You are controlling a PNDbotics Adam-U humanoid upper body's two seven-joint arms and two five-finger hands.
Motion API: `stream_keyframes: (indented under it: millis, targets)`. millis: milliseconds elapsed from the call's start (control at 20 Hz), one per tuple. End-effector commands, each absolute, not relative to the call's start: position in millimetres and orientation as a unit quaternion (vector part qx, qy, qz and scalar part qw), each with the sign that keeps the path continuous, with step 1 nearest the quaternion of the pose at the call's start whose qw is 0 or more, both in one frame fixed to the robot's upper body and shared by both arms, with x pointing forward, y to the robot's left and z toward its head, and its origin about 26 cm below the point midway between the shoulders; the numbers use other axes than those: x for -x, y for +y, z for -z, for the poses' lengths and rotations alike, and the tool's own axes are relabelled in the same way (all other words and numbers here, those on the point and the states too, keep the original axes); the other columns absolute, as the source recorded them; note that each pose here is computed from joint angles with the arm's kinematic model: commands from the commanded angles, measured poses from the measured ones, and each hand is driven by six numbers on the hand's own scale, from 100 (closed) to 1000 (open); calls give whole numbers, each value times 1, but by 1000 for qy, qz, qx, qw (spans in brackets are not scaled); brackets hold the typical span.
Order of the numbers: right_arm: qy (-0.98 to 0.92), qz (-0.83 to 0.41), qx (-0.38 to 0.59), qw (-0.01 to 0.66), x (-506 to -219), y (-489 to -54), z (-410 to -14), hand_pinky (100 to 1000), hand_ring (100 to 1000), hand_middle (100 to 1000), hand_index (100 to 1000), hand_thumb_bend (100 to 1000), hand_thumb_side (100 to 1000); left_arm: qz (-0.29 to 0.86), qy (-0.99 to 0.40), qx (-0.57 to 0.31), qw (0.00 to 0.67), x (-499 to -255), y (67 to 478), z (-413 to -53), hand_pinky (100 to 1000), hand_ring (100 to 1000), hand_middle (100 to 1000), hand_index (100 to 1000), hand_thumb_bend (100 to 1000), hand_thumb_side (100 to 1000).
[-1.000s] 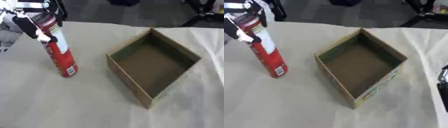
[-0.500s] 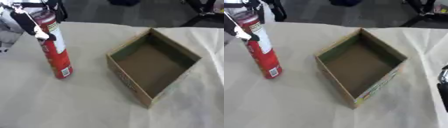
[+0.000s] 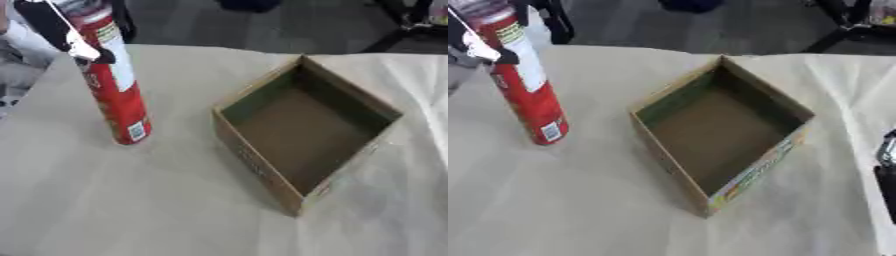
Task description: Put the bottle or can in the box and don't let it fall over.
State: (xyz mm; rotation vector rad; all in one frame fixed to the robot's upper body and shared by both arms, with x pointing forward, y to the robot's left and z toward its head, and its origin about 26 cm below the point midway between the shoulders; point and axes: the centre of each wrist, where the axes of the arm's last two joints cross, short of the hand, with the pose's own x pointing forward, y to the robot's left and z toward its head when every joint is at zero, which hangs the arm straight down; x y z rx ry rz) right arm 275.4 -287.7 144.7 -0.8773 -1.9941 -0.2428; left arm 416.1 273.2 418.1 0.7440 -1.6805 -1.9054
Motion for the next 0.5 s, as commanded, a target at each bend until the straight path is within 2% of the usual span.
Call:
stream_keyframes:
  millis: [50,500]
  targets:
    - [-815,101,358,444,-274,-290,-152,383,738,936,962,100,622,732,-594,-272,192,-404,273,-440,203,487,267,372,481,100]
    - [-814,98,361,445,-273,-292,-152,385,738,934,961,100,620,729,-621,-253,137,-394,237,-462,194,487,264,367,535,100]
